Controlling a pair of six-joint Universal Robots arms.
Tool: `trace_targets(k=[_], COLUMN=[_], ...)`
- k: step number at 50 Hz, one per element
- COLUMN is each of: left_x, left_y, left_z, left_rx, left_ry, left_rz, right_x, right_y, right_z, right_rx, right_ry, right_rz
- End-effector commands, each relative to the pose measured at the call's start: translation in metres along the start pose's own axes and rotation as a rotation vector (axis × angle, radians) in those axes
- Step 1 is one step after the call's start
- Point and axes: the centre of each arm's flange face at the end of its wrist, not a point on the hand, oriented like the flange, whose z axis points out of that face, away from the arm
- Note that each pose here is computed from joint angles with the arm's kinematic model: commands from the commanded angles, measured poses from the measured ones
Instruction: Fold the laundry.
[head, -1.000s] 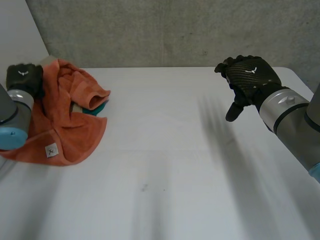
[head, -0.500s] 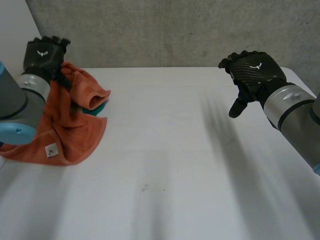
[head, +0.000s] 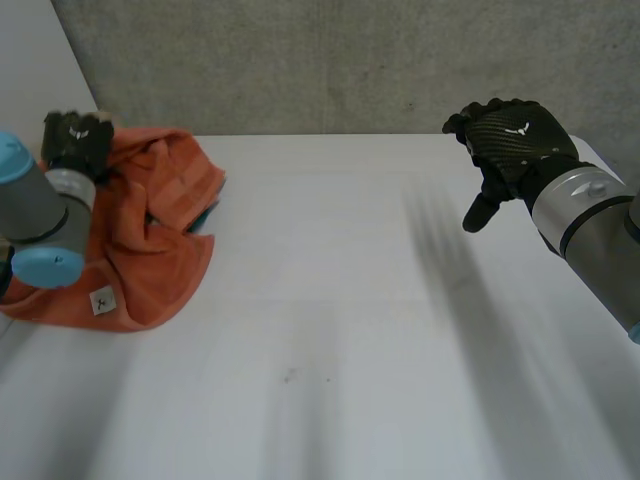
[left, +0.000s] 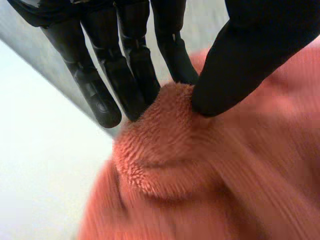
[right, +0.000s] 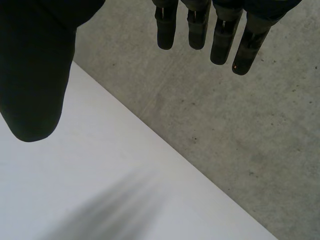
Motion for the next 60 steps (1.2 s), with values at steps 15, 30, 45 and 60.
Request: trace_targets(k=[15,30,45,60], left_x=[0.144,0.122,0.041,0.054], left_y=[-0.173,-0.137,-0.023,0.037], left_z=[-0.204,-0.165,-0.071,-0.038], left_rx=[0.187,0.105,-0.09,-0.144], left_ry=[0.598,0.411,0.124,0.145], left_rz=[-0.527,-0.365,0.054,0.139], right_x=[0.036,0.039,0.032,0.031], right_y=[-0.009,-0.007,-0.005,-0.002], right_z=[0.004,0.005,0.005,0.005], right_rx=[0.03,0.026,0.019,0.009], right_ry=[0.1,0.107,0.088,0.085], right_rz=[0.001,0.002,0.001,0.003])
